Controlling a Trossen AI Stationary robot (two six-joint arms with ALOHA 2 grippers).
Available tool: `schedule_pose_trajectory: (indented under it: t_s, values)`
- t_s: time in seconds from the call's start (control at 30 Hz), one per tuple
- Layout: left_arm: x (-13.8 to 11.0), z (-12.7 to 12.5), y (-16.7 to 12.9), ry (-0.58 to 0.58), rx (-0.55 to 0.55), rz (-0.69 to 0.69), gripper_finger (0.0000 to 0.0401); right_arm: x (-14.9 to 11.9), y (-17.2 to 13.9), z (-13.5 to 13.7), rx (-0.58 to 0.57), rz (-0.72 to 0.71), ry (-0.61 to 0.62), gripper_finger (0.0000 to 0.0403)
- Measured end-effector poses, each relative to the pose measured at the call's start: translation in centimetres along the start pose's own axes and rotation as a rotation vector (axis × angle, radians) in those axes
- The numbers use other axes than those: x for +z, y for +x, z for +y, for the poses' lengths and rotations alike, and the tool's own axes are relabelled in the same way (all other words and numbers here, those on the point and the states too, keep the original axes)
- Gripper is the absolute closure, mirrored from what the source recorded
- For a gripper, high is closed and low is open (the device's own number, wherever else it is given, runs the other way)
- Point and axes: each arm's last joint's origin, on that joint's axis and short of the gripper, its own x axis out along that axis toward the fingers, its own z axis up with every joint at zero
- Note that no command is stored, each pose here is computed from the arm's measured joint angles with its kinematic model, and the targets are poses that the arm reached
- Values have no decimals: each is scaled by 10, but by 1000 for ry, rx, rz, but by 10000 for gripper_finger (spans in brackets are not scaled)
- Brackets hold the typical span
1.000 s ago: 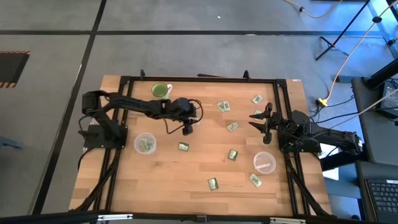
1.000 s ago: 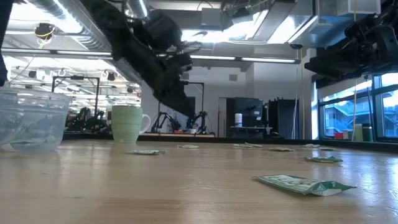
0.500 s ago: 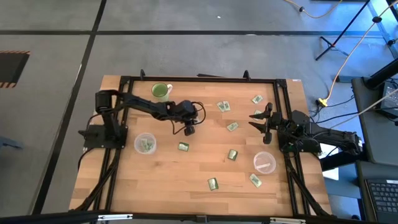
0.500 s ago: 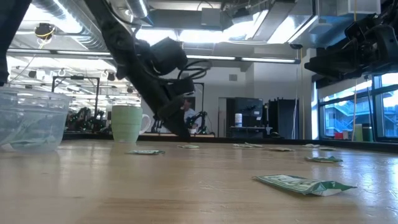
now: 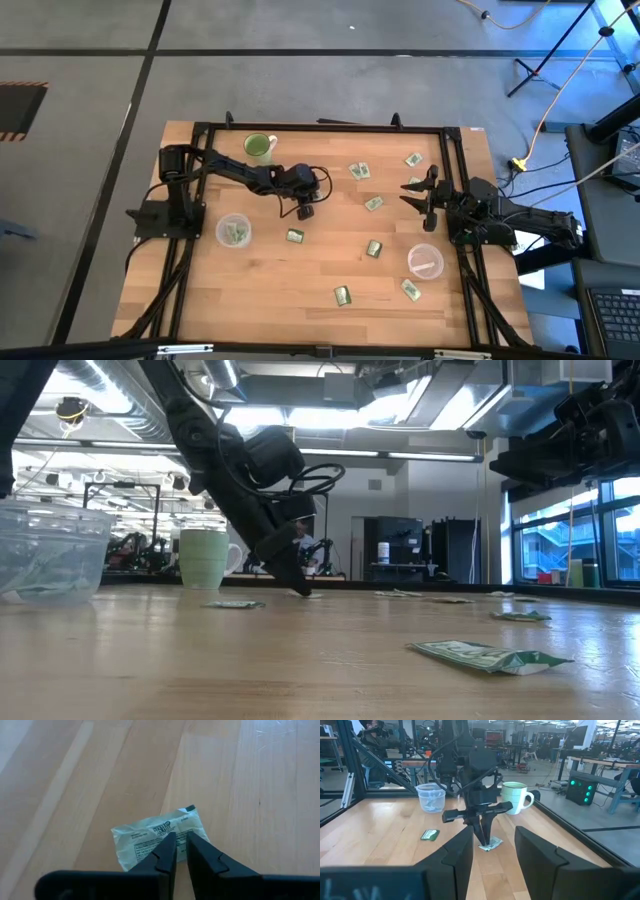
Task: Pick and place items into bin
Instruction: Put the stevia packet into the left transparent bin
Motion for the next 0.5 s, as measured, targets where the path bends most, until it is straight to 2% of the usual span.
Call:
schedule_pose_trajectory:
  t_s: [0.17, 0.33, 0.5]
  values:
    - [0, -1, -1, 1, -11, 4, 397, 0, 0, 0, 0, 1, 0, 253]
    - [0, -1, -2, 8, -13, 6, 399, 0, 0, 0, 0, 1, 0, 253]
    - [3, -2, -14, 9, -73, 1, 399, 0, 0, 0, 0, 0, 0, 253]
